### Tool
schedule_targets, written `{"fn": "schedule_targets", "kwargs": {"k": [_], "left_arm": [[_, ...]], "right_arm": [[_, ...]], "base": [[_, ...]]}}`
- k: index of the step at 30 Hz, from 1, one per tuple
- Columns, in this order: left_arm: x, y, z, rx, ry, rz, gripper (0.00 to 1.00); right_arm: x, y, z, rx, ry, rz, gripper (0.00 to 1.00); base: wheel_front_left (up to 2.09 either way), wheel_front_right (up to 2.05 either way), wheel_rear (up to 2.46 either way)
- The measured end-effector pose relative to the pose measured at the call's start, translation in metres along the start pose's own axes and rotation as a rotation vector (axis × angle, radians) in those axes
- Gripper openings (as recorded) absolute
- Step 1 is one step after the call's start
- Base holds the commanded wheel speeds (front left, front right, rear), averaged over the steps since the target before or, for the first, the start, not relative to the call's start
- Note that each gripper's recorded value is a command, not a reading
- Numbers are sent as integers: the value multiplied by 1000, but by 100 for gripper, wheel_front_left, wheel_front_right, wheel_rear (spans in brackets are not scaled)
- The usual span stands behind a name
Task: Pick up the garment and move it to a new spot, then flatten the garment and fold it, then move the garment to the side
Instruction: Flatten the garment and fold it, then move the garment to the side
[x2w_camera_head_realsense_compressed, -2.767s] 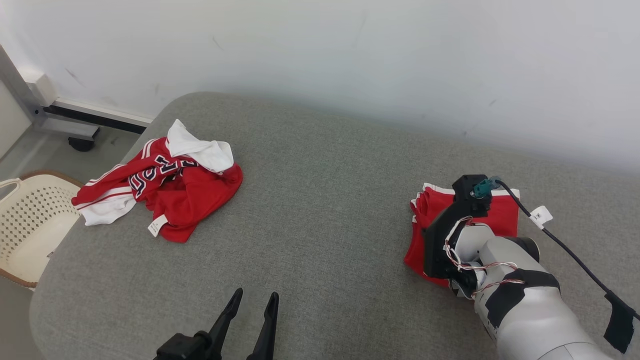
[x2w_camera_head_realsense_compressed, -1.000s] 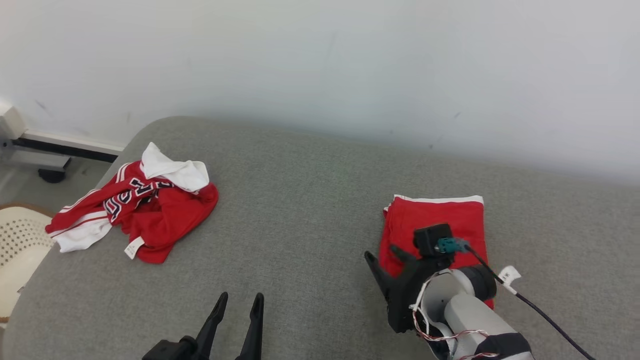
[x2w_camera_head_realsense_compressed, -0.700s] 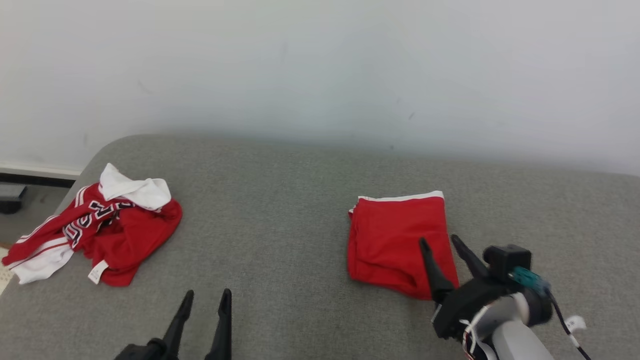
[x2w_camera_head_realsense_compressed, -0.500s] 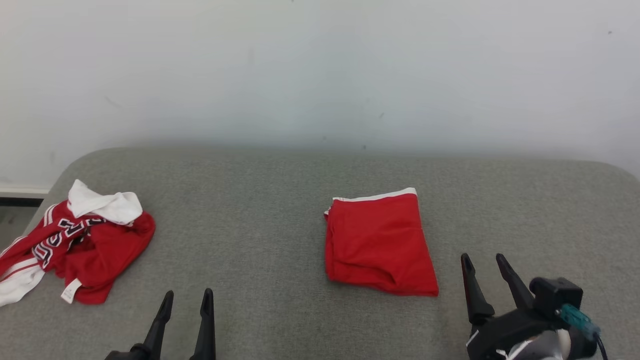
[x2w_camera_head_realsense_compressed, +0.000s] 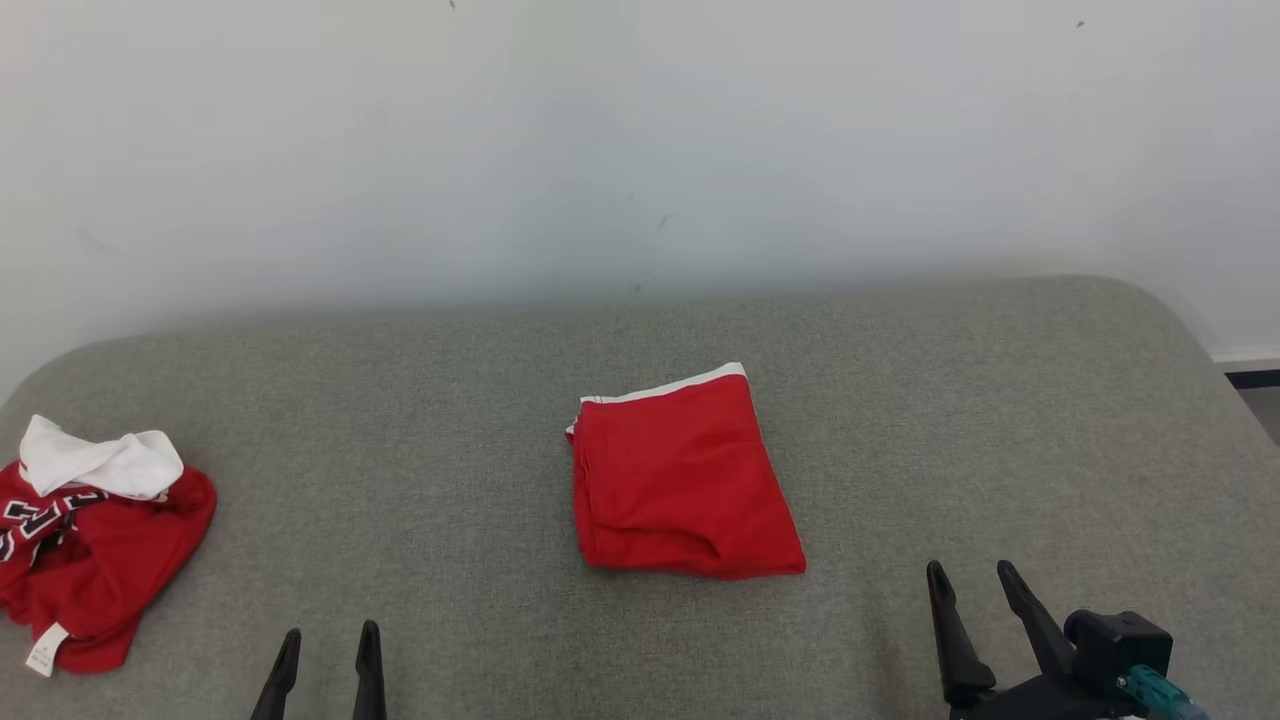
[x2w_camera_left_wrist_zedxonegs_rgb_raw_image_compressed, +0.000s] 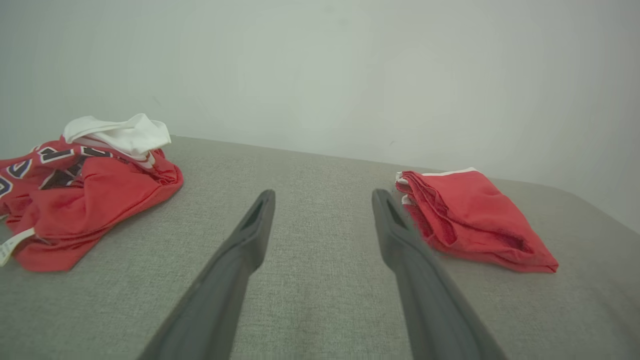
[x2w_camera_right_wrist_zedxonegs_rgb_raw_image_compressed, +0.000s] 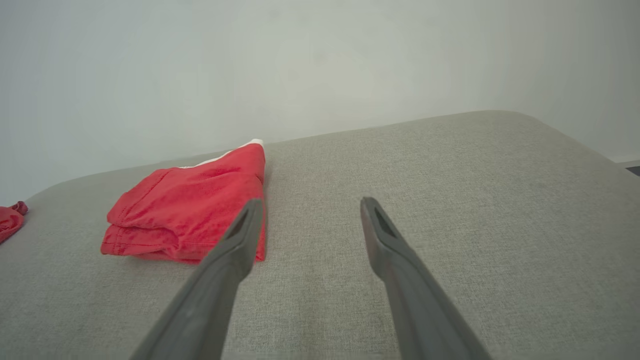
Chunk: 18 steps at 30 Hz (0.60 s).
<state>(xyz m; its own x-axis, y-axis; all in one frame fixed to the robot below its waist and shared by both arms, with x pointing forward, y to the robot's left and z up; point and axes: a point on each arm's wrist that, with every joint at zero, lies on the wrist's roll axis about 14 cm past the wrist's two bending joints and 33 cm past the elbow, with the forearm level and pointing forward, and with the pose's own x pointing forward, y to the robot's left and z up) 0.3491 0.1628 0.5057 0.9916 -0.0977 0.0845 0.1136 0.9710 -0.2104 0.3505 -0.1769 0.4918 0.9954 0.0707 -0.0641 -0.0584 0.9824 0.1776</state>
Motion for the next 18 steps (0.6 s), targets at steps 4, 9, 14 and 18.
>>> {"fn": "schedule_targets", "kwargs": {"k": [4, 9, 14, 18], "left_arm": [[-2, 0, -9, 0, 26, -2, 100], [-4, 2, -11, -1, 31, 4, 100], [-5, 5, -12, -5, 33, 14, 100], [-5, 6, -13, -4, 36, 17, 100]], "right_arm": [[-1, -1, -4, 14, 8, -5, 100], [5, 3, -1, 21, 2, 10, 100], [8, 8, -4, 25, 13, 23, 100], [10, 10, -7, 26, 23, 29, 100]], "base": [[0, 0, 0], [0, 0, 0], [0, 0, 0], [0, 0, 0]]}}
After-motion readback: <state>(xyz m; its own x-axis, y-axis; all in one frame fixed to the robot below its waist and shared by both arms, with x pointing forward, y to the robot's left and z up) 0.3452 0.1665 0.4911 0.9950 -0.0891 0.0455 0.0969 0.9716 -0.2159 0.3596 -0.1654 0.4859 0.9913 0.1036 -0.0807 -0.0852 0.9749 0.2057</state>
